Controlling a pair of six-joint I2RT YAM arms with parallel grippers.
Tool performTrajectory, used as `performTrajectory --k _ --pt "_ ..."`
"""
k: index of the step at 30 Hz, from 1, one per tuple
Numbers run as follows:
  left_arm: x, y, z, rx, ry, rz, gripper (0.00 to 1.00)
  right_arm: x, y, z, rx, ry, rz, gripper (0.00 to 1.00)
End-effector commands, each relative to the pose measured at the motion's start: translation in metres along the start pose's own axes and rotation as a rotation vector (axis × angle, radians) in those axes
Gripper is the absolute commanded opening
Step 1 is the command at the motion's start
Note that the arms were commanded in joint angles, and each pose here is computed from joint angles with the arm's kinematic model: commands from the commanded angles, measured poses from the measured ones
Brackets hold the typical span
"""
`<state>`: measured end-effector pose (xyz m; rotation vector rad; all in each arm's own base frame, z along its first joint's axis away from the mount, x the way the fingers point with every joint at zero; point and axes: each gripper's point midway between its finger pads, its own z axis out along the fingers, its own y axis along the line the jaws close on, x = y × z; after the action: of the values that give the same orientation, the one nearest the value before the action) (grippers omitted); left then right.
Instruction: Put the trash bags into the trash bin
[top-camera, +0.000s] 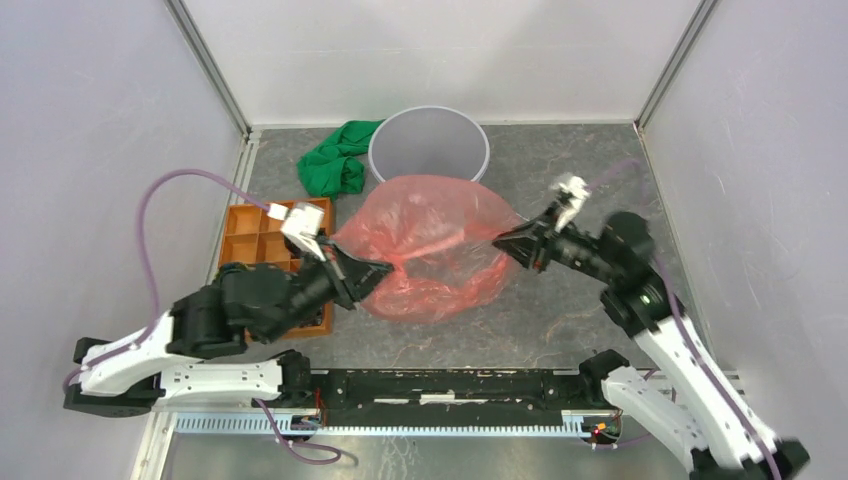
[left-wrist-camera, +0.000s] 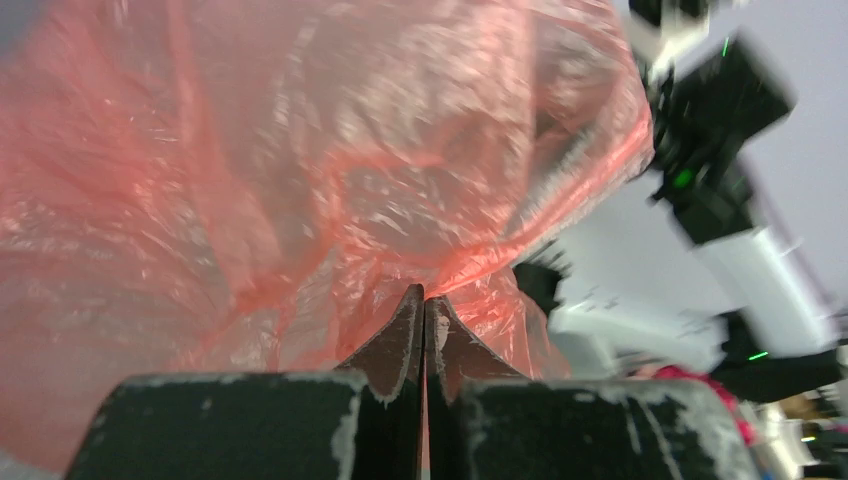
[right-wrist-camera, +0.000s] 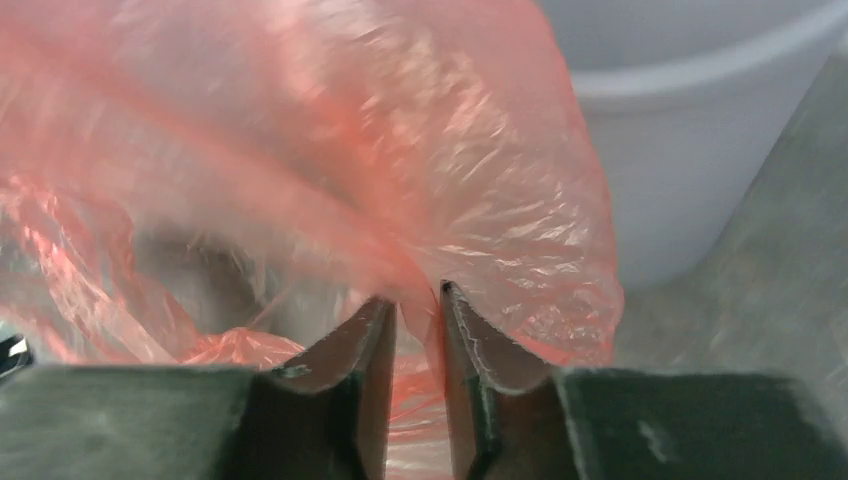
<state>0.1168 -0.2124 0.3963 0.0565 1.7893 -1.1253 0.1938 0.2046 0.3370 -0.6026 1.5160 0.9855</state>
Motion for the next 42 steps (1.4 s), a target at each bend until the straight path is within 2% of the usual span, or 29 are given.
performTrajectory --k 1,5,6,7,10,13,16,21,26,32,37,42 --pt "0.009 0.008 0.002 -0.03 0.008 -0.043 0.02 0.034 -0.015 0.018 0.0 0.209 0.093 0.4" --pt "-0.011 -0.008 -0.001 0.004 -0.014 -0.025 0.02 -0.019 -0.018 0.008 0.091 0.127 -0.046 0.86" --pt "-0.011 -0.009 0.0 0.004 -0.014 -0.02 0.02 -0.022 -0.021 0.004 0.121 0.117 -0.071 0.95" --pt "-0.011 -0.01 0.001 0.004 -0.013 -0.016 0.02 -0.02 -0.026 -0.001 0.158 0.114 -0.085 0.98" --pt "-0.01 -0.012 0.005 0.007 -0.017 -0.016 0.02 0.012 -0.04 -0.01 0.217 0.164 -0.077 0.98" --pt "-0.012 -0.015 0.005 0.017 -0.023 -0.012 0.02 0.064 -0.055 -0.015 0.263 0.274 -0.005 0.98" --pt "-0.016 -0.01 0.004 -0.012 -0.029 0.005 0.02 0.106 -0.056 -0.018 0.243 0.332 0.064 0.98" --pt "-0.018 -0.008 0.003 -0.028 -0.035 0.009 0.02 0.138 -0.049 -0.015 0.181 0.284 0.146 0.98" --pt "-0.019 -0.012 0.008 -0.027 -0.04 0.018 0.02 0.177 -0.023 -0.002 0.003 0.225 0.402 0.98" --pt "-0.017 -0.017 0.016 -0.034 -0.031 0.045 0.02 0.182 -0.022 0.007 -0.03 0.082 0.462 0.98" --pt "-0.012 -0.018 0.021 -0.037 -0.015 0.042 0.02 0.17 -0.013 0.028 -0.071 0.053 0.542 0.91" --pt "-0.01 -0.014 0.018 -0.041 -0.022 0.023 0.02 0.187 -0.017 0.049 -0.004 0.089 0.53 0.84"
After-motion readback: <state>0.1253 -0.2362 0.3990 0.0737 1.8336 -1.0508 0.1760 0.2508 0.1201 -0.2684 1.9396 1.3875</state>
